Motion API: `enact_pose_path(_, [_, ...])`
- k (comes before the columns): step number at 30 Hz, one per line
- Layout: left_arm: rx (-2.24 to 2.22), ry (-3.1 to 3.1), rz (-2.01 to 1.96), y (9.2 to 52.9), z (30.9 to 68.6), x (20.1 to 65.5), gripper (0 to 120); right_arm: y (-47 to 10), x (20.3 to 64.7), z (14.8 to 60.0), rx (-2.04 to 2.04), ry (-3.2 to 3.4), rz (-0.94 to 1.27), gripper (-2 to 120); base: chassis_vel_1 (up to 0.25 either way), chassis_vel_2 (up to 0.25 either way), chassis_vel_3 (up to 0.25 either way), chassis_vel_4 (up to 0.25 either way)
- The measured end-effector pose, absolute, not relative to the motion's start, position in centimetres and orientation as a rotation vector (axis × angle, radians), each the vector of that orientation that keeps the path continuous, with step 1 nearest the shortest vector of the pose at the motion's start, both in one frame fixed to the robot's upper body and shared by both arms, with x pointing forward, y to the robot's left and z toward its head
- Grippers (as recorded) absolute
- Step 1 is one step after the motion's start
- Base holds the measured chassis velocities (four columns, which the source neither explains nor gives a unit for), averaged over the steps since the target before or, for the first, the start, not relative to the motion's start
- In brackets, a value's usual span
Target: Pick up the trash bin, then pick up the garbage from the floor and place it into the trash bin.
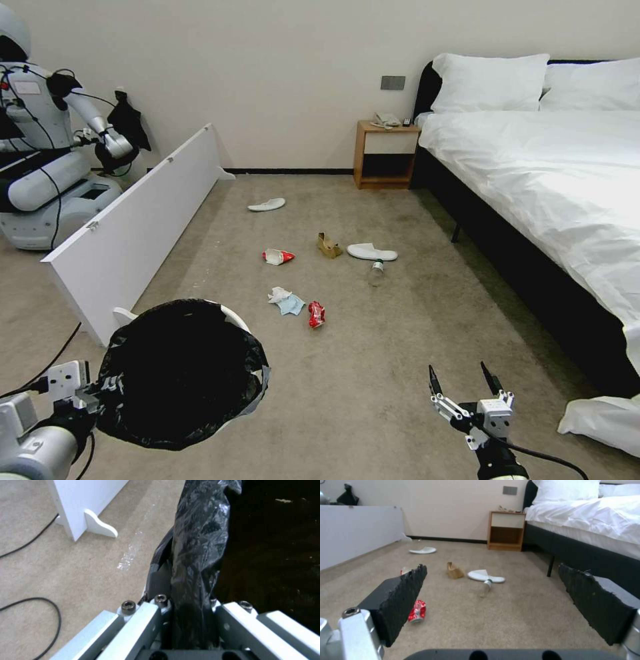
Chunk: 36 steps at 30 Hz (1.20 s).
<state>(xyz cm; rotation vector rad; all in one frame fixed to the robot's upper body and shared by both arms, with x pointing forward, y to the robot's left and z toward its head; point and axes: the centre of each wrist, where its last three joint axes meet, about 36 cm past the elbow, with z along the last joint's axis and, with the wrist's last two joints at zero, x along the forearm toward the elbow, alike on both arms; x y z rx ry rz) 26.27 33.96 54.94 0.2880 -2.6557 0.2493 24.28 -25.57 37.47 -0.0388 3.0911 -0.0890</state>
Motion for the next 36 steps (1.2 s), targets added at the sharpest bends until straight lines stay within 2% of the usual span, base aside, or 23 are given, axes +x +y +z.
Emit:
enact_pose_path(16, [0.294,-2.653,0.236,33.82,54.71,26.36,3,-25.83,24.46,37.46,-0.042,3.089,-0.091,100,-0.074,0.079,0.066,-0.080])
enact_pose_path(36, [0.298,-2.654,0.225,33.75,54.64,26.40,3,-26.02,24.50,37.66,-0.041,3.082,-0.091,100,-0.112,0.113,0.118,-0.114])
